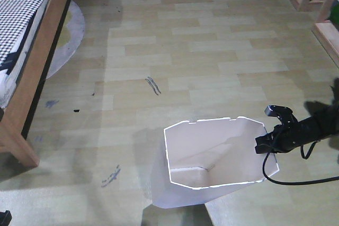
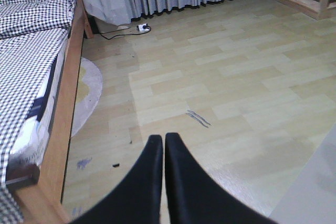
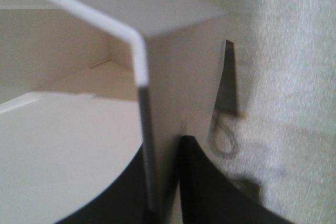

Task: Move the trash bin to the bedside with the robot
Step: 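Drive forward carrying the bin toward the bedside by the curtains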

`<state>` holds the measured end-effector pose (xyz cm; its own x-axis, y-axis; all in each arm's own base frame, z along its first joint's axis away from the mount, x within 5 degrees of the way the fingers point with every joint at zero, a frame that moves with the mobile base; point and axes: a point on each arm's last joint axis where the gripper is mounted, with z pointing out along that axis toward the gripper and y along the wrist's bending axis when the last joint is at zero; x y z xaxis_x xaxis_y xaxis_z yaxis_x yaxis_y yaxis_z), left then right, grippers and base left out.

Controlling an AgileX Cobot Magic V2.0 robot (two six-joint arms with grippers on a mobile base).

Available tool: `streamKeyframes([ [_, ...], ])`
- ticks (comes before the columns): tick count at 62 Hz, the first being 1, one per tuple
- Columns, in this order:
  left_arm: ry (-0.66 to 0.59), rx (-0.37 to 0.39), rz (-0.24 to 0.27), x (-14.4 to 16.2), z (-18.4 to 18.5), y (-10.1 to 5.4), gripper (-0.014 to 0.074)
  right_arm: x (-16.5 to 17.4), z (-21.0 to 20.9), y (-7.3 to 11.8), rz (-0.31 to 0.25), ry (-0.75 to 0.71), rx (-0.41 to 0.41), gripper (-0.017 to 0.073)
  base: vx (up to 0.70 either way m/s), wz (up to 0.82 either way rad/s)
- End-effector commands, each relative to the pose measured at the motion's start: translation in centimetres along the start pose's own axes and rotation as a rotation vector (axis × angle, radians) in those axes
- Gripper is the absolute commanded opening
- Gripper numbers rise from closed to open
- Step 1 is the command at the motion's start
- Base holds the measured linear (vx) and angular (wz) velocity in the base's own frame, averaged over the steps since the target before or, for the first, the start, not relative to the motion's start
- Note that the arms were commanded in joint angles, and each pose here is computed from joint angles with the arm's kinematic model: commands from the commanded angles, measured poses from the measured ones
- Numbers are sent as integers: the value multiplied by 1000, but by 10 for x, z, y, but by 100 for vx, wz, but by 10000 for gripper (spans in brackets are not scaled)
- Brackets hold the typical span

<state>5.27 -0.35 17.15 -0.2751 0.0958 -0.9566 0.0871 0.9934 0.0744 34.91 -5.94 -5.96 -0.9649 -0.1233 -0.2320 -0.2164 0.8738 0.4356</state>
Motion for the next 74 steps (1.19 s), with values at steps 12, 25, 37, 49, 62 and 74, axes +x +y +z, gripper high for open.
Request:
streamKeyframes([
  [12,-72,-5,-5,-1,0,0,-7,-24,-29,22,12,-99,-161,-3,49,7],
  [25,-72,-5,-5,-1,0,0,-7,-24,-29,22,12,-99,-161,-3,50,5],
  [37,-72,-5,-5,-1,0,0,-7,-24,-29,22,12,-99,-161,-3,51,8],
  [49,-72,-5,-5,-1,0,0,-7,-24,-29,22,12,-99,-161,-3,51,10],
  [62,-72,-5,-5,-1,0,0,-7,-24,-29,22,12,-99,-161,-3,50,13],
  [74,-72,-5,-5,-1,0,0,-7,-24,-29,22,12,-99,-161,-3,49,9],
])
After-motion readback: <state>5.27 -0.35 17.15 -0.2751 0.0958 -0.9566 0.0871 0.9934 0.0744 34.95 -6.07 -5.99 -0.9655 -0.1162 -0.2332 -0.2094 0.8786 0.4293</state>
